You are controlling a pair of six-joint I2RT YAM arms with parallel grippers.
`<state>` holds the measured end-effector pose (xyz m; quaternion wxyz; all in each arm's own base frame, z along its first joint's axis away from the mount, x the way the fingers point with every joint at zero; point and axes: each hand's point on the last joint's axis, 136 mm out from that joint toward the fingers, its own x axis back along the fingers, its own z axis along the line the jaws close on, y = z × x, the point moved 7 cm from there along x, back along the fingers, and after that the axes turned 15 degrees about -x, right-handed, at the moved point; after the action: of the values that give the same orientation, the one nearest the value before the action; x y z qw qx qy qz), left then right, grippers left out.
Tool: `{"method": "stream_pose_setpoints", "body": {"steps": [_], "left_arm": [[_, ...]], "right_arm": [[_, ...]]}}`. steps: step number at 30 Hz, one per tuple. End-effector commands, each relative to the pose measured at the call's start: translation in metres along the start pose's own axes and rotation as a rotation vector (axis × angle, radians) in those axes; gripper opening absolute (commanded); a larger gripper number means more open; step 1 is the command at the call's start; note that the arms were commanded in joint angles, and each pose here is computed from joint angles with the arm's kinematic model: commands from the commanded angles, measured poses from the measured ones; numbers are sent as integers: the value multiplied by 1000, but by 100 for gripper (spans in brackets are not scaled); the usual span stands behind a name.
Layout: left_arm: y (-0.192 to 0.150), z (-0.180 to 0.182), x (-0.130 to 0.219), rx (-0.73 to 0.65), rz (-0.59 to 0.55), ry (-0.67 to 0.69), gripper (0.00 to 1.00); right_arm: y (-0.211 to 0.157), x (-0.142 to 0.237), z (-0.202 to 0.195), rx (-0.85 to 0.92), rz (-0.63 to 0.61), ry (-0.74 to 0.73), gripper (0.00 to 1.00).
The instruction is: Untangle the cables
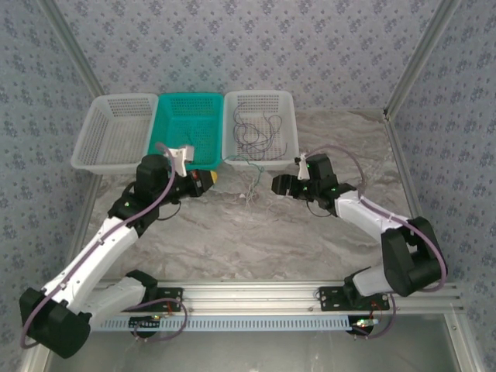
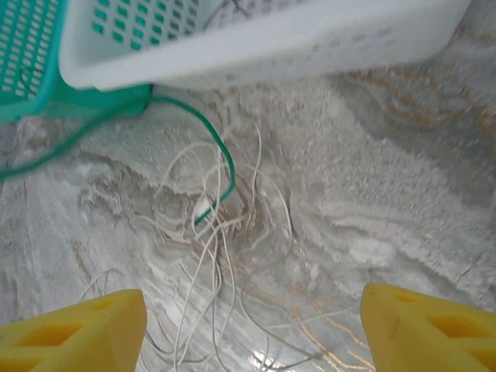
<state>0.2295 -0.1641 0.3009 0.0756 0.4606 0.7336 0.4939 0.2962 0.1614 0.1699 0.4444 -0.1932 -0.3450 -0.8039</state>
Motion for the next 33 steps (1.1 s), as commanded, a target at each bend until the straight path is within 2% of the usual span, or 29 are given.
{"method": "stream_pose_setpoints", "body": {"steps": [1, 7, 9, 14, 18, 24, 27, 33], "left_arm": [[47, -37, 19, -88, -145, -150, 0], [75, -41, 23, -73, -239, -174, 0], [78, -39, 17, -64, -220, -191, 0], [38, -10, -21, -7, 19, -142, 0], [20, 4, -29, 27, 3, -115, 0], [-5, 15, -46, 71, 77, -121, 0], [-12, 17, -48, 74, 93, -115, 0], [-13, 14, -50, 85, 107, -156, 0]], "right_arm": [[12, 13, 3, 18, -101, -25, 76], [9, 30, -7, -8, -160, -56, 80], [6, 33, -9, -5, -155, -57, 81], [-5, 33, -13, 1, -123, -28, 81], [-14, 32, -10, 83, -156, 18, 81], [-22, 30, -2, 266, -270, 50, 83], [-17, 22, 3, 328, -295, 18, 84], [5, -12, -3, 339, -348, -55, 84]]}}
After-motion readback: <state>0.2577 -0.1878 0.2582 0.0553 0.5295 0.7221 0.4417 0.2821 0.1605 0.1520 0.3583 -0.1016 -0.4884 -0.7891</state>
